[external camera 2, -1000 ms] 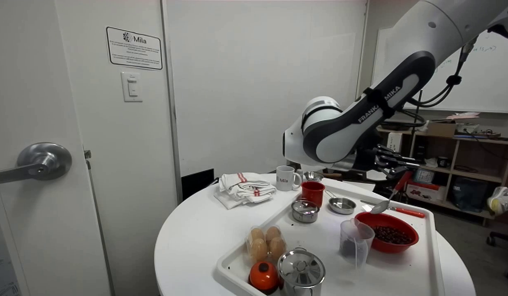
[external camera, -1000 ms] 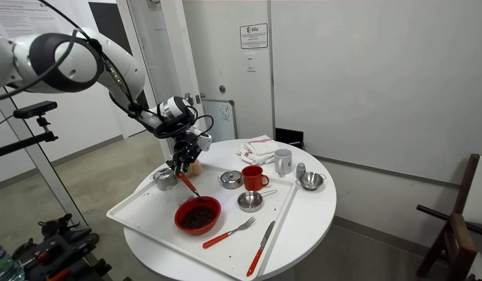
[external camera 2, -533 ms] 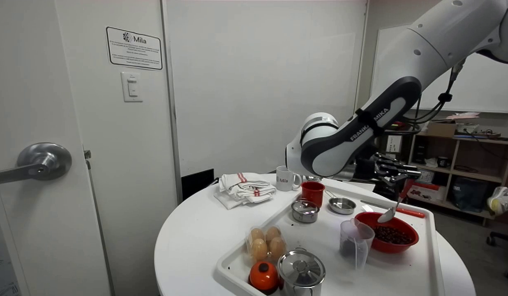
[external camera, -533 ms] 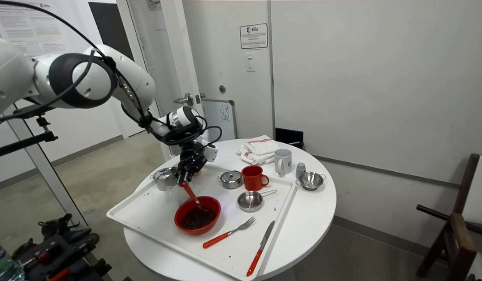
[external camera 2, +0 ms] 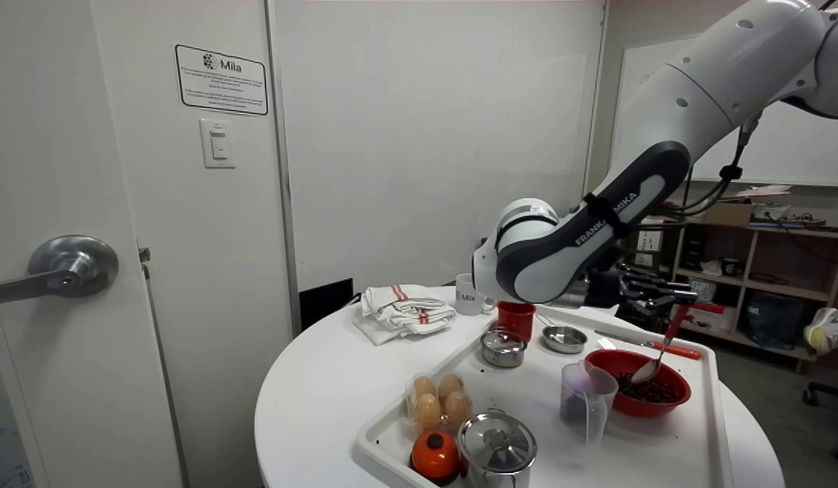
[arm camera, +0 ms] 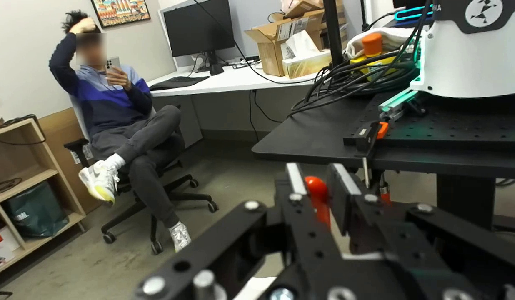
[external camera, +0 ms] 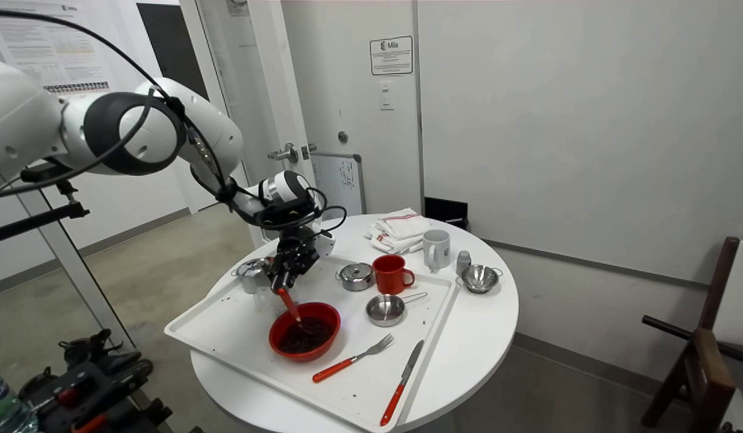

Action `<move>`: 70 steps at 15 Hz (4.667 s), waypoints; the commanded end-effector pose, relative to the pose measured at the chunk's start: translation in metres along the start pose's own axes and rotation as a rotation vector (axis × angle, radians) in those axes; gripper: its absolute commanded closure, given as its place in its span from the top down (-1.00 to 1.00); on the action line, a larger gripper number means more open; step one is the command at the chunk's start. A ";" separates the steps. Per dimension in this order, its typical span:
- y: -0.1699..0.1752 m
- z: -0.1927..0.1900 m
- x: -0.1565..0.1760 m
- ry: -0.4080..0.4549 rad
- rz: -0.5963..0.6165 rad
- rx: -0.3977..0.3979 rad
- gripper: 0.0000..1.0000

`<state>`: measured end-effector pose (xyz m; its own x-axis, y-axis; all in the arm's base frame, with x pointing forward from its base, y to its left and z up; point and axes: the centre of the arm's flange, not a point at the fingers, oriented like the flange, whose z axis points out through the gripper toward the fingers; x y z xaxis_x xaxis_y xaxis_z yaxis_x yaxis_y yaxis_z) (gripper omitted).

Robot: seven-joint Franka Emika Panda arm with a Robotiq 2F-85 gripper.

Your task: Use the spoon to mix the contents of the bowl and then put it back

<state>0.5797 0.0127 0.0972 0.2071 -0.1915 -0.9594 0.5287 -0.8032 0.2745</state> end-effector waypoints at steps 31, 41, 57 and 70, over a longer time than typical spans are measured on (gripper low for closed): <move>0.045 0.007 0.034 -0.006 0.038 0.113 -0.82; -0.009 -0.025 0.007 0.070 -0.075 0.040 -0.82; 0.039 0.015 0.049 -0.053 -0.014 0.129 -0.82; -0.003 -0.045 0.014 0.077 0.002 0.015 -0.82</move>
<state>0.6179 0.0321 0.0814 0.2787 -0.1678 -0.9456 0.5013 -0.8144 0.2923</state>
